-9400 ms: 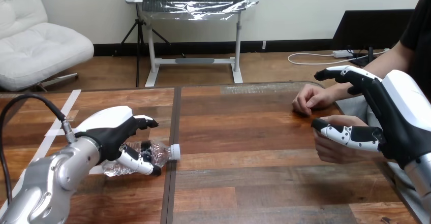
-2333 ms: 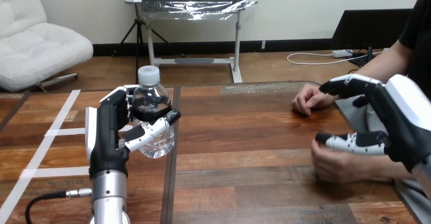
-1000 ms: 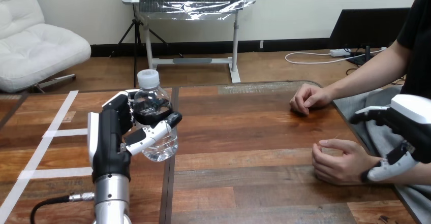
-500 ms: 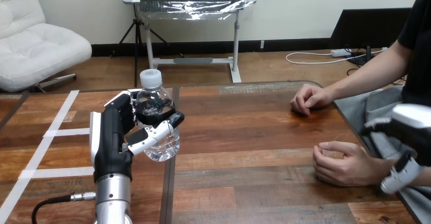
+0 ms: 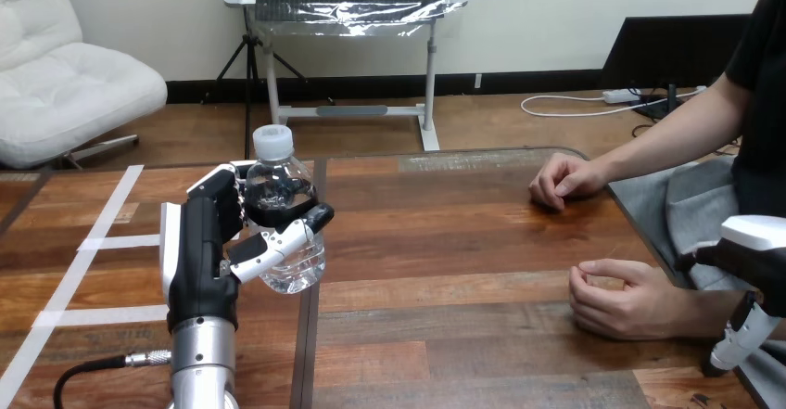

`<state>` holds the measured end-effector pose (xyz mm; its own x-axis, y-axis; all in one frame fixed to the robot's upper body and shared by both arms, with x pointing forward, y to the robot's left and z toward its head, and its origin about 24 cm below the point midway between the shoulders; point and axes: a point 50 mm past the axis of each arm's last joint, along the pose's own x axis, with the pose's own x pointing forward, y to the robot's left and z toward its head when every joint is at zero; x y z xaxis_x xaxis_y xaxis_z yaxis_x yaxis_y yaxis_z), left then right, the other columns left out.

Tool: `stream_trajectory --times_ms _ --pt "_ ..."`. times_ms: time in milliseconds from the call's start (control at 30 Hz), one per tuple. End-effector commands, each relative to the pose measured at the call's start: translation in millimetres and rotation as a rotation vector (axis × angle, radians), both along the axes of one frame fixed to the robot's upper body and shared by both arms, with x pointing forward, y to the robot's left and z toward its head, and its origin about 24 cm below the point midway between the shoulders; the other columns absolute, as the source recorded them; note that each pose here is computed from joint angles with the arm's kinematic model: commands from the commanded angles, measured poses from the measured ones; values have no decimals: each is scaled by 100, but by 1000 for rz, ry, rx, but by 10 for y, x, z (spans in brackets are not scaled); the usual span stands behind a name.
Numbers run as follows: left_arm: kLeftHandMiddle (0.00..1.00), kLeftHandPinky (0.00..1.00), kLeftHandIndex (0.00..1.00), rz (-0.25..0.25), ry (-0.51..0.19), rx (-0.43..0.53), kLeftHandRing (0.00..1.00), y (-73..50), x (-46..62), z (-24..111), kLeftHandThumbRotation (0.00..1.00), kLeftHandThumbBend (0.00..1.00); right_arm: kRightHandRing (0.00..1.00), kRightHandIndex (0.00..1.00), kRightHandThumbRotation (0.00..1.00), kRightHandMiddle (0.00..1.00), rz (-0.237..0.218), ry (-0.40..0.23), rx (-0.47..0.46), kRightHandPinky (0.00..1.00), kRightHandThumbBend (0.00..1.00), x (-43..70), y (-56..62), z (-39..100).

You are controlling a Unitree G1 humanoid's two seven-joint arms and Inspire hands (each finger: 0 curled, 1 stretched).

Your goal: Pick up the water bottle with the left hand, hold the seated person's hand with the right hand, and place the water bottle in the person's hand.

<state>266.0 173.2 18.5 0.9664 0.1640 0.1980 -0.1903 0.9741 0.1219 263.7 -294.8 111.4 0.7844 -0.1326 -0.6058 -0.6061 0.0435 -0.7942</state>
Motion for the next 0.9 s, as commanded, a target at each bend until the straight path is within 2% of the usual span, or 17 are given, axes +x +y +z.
stream_trajectory --times_ms 0,233,433,533,633,733,867 --pt "44 41 52 -24 -125 19 41 -16 133 279 0 59 95 92 5 95 10 -80 -60 88 75 166 -19 244" --pt "44 42 52 -22 -125 29 41 -14 132 281 0 59 96 92 6 96 8 -58 -65 90 73 210 -33 199" --pt "44 42 52 -39 -125 10 41 -17 133 285 0 58 96 92 10 96 24 -32 -97 91 73 258 -40 148" --pt "44 42 52 -36 -130 15 41 -14 137 284 0 58 95 92 12 96 48 -16 -136 90 72 282 -45 115" --pt "44 42 51 -34 -130 28 41 -15 138 292 0 58 95 92 12 96 30 -14 -114 91 72 313 -58 81" --pt "44 42 51 -38 -129 20 42 -19 139 294 0 58 95 92 10 96 45 -18 -124 91 72 331 -71 41" --pt "44 42 51 -40 -135 31 41 -16 141 294 0 58 95 92 9 96 21 -6 -107 90 72 372 -71 11"
